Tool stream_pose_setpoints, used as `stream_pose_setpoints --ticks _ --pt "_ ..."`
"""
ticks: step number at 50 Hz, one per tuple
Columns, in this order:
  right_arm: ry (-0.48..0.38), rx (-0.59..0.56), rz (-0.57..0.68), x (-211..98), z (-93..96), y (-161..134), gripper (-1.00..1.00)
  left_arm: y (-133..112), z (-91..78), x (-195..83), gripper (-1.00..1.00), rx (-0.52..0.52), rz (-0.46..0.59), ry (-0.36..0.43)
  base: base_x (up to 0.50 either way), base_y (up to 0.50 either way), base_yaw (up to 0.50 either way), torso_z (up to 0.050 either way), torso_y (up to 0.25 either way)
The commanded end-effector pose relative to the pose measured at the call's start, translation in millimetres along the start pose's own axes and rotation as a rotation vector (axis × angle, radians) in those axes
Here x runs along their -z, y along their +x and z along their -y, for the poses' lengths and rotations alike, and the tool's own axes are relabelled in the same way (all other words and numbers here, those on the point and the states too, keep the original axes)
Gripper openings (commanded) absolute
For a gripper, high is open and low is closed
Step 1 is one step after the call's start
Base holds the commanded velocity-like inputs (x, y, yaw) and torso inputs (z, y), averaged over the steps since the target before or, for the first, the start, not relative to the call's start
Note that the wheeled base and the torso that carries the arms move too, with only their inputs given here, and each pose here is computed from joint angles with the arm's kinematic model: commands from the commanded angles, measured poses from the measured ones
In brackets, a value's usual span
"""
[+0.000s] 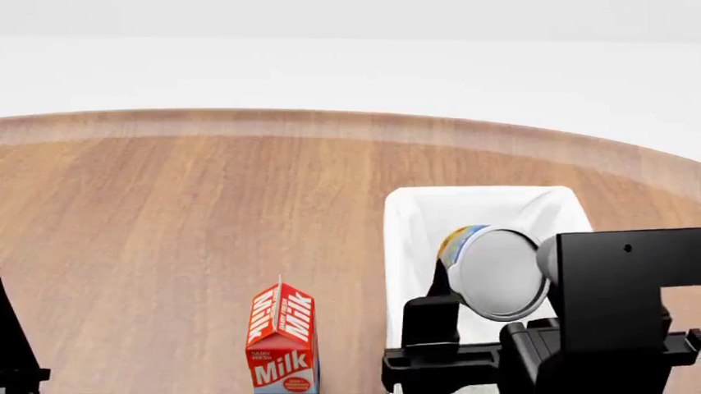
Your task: Pick up the alphabet soup and the tomato sauce, and put them in the basket.
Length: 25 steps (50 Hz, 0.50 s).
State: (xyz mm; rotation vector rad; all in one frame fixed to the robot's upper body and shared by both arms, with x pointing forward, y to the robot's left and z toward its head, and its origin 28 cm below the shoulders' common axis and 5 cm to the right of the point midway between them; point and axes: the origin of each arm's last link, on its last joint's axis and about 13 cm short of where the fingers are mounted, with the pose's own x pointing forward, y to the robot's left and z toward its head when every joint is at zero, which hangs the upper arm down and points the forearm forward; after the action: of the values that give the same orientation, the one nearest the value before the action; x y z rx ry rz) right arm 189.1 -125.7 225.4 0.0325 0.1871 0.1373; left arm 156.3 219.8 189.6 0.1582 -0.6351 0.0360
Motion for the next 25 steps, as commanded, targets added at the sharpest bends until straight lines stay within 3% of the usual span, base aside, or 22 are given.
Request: stream_pose_setpoints --ticks 1,14,25 --pt "-0.01 0.018 0.034 -8 6.2 23 -1.0 1 -0.2 0 1.0 0.0 0.0 0.002 0.0 0.0 0.0 0.0 0.0" --pt "0.034 0.03 0.055 -25 13.8 50 -1.0 1 0.2 1 1.0 0.003 -0.001 0.0 0.0 0.0 0.0 0.001 0.001" --pt "0.073 0.047 0.057 -11 21.2 83 -1.0 -1 -0.1 4 1.0 0.001 -0.006 -0.002 0.0 0.0 0.0 0.0 0.001"
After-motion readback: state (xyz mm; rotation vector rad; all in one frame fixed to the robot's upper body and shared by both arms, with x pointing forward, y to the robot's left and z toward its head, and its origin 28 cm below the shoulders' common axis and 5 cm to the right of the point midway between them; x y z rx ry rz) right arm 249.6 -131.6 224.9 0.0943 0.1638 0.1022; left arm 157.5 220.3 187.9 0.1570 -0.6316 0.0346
